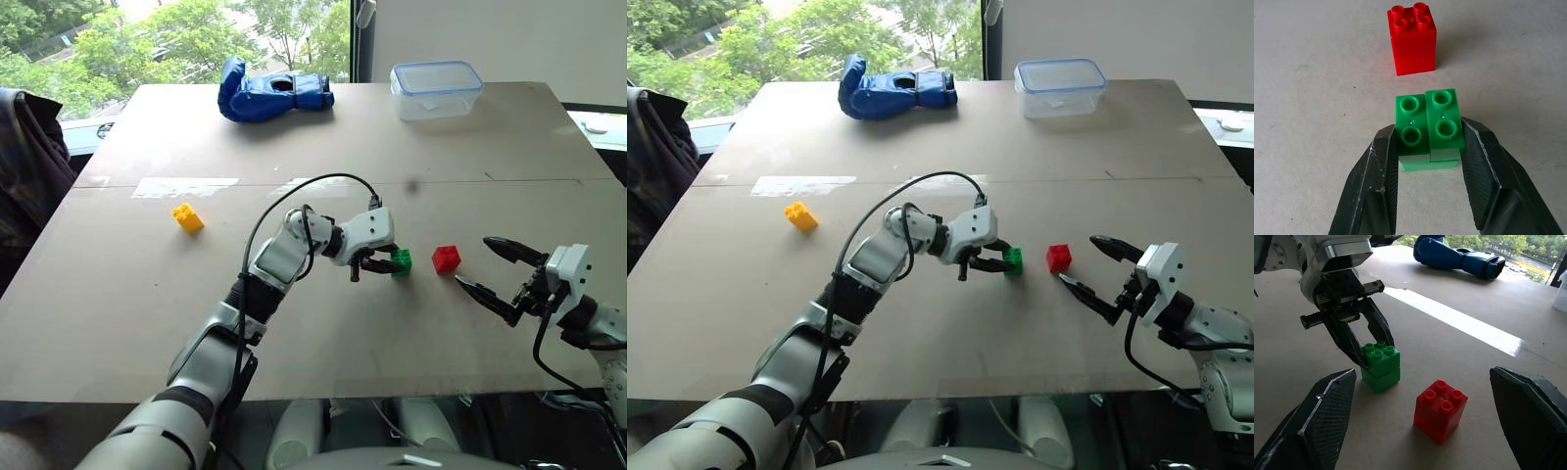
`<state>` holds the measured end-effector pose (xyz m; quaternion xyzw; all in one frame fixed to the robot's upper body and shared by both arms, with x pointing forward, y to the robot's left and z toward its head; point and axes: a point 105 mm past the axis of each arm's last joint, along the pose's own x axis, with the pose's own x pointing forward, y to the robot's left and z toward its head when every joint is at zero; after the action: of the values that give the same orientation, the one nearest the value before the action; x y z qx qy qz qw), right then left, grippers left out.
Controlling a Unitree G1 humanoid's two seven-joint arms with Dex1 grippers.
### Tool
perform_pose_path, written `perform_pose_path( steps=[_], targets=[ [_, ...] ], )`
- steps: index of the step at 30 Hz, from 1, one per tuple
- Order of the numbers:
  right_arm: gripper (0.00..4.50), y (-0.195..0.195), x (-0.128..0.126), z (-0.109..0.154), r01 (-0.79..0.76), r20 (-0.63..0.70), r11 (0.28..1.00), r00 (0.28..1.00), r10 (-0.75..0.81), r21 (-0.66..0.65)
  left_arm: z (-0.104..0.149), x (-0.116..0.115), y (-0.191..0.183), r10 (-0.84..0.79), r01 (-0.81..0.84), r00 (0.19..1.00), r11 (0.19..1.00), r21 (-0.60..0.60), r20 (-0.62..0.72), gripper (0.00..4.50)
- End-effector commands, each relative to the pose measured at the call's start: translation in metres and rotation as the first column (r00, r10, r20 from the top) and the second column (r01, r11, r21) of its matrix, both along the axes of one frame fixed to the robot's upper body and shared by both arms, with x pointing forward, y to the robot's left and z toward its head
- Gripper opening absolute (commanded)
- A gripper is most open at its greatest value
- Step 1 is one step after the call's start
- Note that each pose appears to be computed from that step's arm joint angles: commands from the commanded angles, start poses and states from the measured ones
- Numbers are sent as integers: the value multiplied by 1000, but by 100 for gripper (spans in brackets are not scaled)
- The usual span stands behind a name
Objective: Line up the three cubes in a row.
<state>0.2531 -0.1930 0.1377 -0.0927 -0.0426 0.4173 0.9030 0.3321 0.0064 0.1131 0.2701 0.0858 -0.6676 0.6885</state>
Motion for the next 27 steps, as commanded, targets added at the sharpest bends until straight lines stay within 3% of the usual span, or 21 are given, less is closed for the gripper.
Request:
perform_pose_path(
  steps=[1, 23, 27],
  targets=[
    [450, 4, -4, 6, -37, 22, 999, 999, 37, -24, -4, -5, -2, -19, 19, 1000, 1000, 23, 2, 121],
    [450, 3, -2, 4, -32, 19, 999, 999, 33, -41, -14, -3, 4, 18, -17, 999, 999, 43, -32, 121],
    [450, 3, -2, 4, -29, 20, 999, 999, 30, -41, -11, -1, 4, 29, -28, 999, 999, 25, -18, 318]
  ],
)
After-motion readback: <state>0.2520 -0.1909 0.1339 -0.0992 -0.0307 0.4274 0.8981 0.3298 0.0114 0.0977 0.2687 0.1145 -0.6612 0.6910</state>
